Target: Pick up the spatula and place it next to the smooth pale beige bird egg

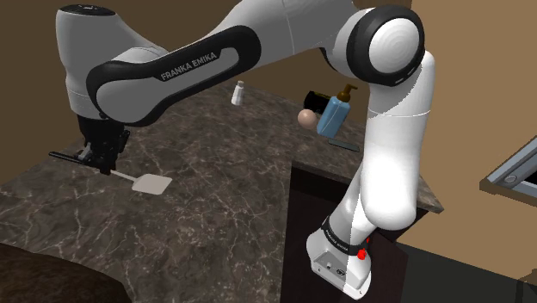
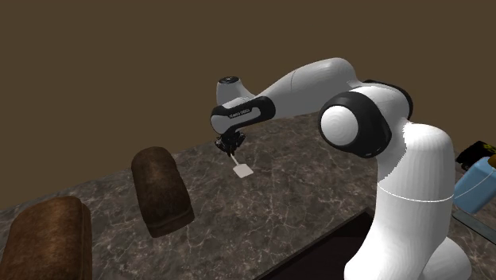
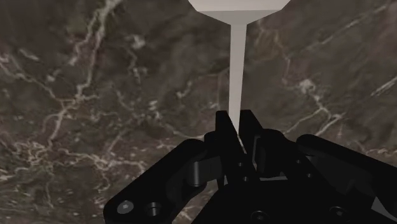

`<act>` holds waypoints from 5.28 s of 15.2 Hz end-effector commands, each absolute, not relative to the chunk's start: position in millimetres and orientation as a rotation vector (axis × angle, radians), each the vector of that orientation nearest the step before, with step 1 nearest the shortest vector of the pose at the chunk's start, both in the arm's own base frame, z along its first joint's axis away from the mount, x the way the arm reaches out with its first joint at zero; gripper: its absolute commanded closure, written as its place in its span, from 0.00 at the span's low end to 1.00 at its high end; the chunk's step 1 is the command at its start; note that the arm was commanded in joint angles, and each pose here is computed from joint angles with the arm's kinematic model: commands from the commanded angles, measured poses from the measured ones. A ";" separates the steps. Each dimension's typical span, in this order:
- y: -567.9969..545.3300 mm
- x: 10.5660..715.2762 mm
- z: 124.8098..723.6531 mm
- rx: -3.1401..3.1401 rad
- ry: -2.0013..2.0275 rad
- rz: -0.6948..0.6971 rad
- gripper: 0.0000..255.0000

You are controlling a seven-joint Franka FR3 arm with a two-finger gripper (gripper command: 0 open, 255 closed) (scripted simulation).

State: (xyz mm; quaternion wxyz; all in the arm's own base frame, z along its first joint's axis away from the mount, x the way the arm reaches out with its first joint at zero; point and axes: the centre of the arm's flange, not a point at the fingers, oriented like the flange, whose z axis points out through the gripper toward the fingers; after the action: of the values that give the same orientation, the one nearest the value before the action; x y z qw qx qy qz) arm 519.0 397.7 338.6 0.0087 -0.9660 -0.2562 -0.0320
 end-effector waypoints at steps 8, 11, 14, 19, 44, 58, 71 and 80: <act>397.7 518.9 364.9 -3.018 -0.801 -0.100 1.00; 397.7 518.9 380.7 -3.018 -0.801 -0.100 1.00; 397.7 518.9 396.6 -3.018 -0.801 -0.100 1.00; 397.7 518.9 423.0 -3.018 -0.801 -0.100 1.00; 252.7 510.1 495.0 -3.018 -0.801 -0.100 1.00; 68.2 498.8 495.1 -3.018 -0.801 -0.100 1.00; -103.0 488.4 495.2 -3.018 -0.801 -0.100 1.00; -221.6 481.1 495.3 -3.018 -0.801 -0.100 1.00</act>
State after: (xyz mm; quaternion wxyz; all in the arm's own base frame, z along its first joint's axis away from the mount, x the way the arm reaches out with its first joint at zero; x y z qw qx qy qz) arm 484.1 -208.1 497.0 0.0088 -0.9662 -0.2555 -0.0320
